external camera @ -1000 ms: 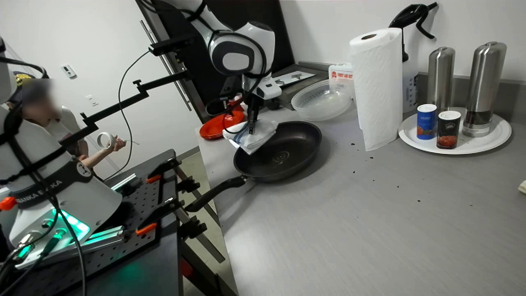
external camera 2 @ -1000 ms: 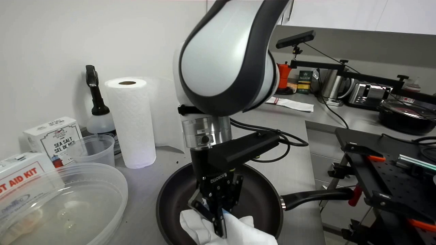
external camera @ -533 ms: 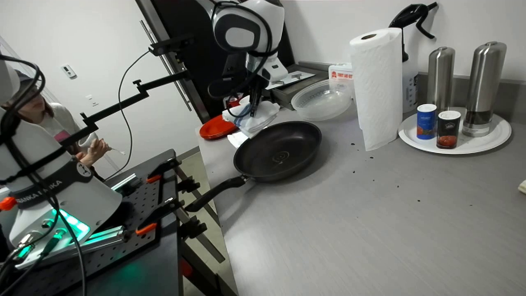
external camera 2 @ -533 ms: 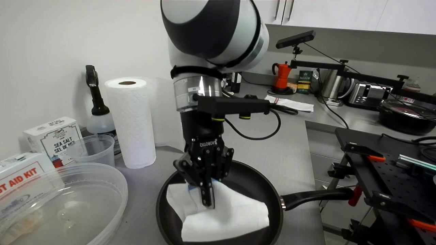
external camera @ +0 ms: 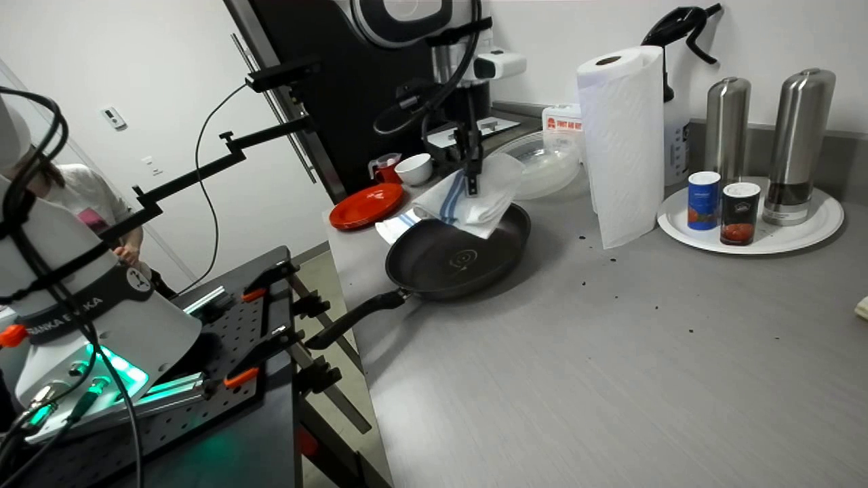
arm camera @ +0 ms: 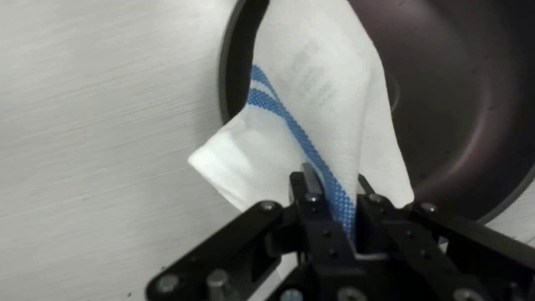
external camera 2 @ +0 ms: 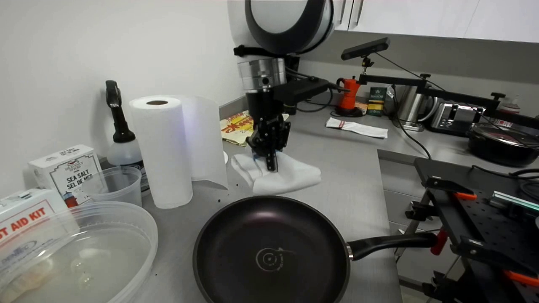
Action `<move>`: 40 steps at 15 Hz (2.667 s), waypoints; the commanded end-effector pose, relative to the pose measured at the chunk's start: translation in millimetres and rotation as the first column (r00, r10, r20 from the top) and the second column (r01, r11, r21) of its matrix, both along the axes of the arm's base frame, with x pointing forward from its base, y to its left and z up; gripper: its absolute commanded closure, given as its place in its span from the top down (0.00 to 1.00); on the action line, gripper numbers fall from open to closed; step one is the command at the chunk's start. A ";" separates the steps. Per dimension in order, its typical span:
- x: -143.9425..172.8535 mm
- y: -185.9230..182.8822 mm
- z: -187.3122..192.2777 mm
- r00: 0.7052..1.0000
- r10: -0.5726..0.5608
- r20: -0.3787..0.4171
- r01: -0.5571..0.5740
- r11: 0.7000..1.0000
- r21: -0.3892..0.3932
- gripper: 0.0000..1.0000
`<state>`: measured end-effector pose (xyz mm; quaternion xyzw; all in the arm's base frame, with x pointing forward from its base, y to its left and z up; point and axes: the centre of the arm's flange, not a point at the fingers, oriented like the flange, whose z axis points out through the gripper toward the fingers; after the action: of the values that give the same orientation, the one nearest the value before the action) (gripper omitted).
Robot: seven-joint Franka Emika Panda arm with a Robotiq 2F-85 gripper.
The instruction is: Use the right towel to wipe the pan
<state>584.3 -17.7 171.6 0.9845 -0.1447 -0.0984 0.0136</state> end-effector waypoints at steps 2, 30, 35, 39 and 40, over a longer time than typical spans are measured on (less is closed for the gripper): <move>-4.7 -81.0 31.1 0.988 0.053 0.142 -0.026 0.982 -0.187 0.04; -29.5 -224.4 -114.3 0.904 -0.419 0.092 0.420 0.907 -0.001 0.04; -23.3 -226.0 -127.4 0.905 -0.418 0.085 0.420 0.908 -0.007 0.04; -21.4 -225.6 -131.9 0.908 -0.412 0.072 0.414 0.910 -0.010 0.40; -21.5 -225.0 -130.5 0.912 -0.405 0.072 0.407 0.914 -0.010 0.42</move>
<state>554.4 -242.7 43.3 0.9357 -0.3468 -0.0649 0.0067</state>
